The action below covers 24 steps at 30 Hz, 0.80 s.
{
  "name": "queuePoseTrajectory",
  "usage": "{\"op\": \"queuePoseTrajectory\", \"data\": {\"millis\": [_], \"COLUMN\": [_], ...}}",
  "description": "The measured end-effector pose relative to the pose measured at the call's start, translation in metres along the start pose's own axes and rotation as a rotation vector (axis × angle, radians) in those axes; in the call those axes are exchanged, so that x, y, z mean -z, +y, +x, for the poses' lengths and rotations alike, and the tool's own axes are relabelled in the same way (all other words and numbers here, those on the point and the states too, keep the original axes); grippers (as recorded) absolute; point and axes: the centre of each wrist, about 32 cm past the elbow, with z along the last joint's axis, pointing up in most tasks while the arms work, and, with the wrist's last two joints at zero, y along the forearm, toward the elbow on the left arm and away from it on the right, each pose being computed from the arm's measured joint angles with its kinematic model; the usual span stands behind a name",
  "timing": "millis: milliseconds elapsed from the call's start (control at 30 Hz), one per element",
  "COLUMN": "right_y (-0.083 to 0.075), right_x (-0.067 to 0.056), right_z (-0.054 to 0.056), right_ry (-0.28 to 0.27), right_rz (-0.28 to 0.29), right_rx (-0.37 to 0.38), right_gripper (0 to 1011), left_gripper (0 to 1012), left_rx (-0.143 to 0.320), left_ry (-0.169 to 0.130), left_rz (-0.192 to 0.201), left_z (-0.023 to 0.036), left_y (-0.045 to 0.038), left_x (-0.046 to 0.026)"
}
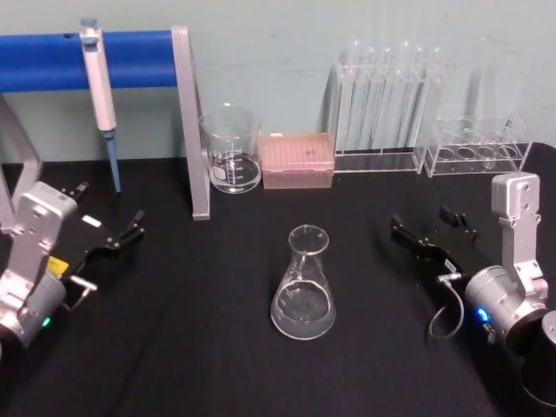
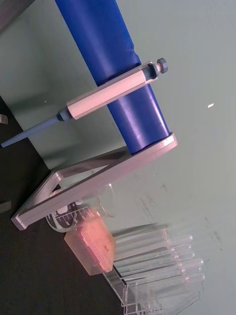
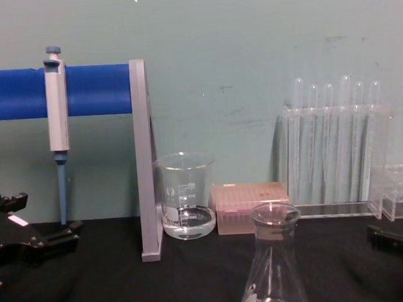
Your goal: Grasp the erlenmeyer flask with one hand, shake it three times, then place it back.
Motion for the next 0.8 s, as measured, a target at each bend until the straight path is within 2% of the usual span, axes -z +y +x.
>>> {"op": "queuePoseTrajectory", "data": {"millis": [800], "right_y": [0.0], "right_x": [0.0002], "right_z": [-0.0002], "right_ry": [0.0], "right_rz": [0.001], "right_rx": [0.002], "right_gripper": [1002], "left_gripper": [1001], "left_rx": [0.0], "left_ry": [0.0], "left_rz": [0.0], "left_z": [0.0], "left_y": [0.0], "left_x": [0.0]}}
